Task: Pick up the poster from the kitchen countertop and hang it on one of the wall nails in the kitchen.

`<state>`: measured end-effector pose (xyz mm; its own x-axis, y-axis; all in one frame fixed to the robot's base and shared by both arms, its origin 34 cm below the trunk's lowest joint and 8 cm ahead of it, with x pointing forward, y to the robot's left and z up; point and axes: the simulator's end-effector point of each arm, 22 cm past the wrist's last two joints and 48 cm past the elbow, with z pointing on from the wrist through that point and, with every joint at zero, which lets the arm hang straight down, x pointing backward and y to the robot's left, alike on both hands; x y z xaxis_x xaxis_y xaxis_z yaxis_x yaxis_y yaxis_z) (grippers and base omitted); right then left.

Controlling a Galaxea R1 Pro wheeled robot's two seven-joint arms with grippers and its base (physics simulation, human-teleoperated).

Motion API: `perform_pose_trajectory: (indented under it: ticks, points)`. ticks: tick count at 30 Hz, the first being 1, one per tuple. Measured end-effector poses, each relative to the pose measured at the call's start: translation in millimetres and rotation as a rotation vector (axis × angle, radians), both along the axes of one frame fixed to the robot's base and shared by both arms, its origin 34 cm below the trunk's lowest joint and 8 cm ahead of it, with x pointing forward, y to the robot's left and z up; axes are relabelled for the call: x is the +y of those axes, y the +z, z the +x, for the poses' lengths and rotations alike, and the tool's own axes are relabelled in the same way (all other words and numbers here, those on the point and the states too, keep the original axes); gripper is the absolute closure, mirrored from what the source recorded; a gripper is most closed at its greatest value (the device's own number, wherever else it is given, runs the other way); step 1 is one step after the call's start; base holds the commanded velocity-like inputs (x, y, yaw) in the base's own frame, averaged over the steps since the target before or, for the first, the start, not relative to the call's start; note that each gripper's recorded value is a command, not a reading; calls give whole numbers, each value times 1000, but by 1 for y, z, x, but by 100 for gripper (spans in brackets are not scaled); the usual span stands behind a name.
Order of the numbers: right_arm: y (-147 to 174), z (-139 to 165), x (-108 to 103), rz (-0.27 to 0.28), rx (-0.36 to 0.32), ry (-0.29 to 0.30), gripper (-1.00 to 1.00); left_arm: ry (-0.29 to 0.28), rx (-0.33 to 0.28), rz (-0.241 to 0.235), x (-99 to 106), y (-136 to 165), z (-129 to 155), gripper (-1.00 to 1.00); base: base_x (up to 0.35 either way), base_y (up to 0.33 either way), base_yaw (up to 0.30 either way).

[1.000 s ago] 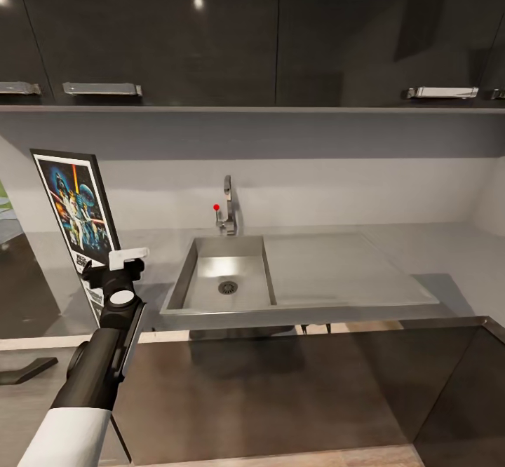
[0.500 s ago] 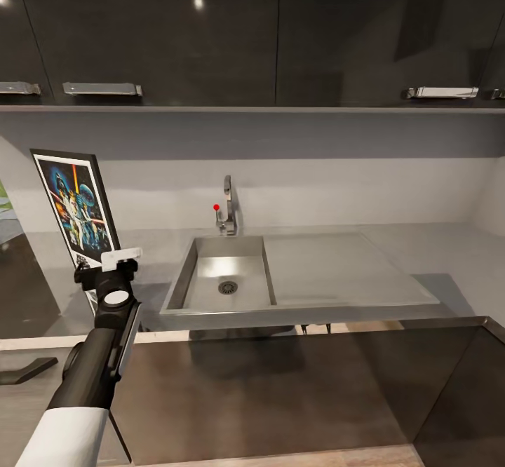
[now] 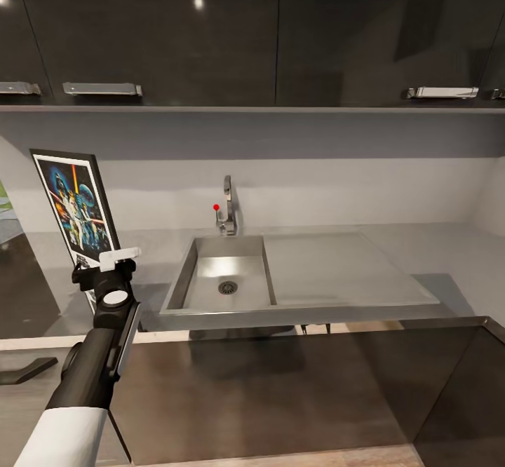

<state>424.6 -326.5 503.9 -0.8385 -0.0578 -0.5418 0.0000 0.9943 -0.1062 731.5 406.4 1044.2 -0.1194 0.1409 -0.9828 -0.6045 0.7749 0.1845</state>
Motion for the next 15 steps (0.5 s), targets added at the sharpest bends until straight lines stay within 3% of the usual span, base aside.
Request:
perform_pose_trajectory:
  ticks: [10, 11, 15]
  points:
    - [0, 0, 0, 0, 0, 1, -100, -1, 5, 0, 0, -1, 0, -100, 0, 0, 0]
    - [0, 0, 0, 0, 0, 0, -100, -1, 6, 0, 0, -1, 0, 100, 0, 0, 0]
    - [0, 0, 0, 0, 0, 1, -100, -2, 11, 0, -1, -3, 1, 100, 0, 0, 0]
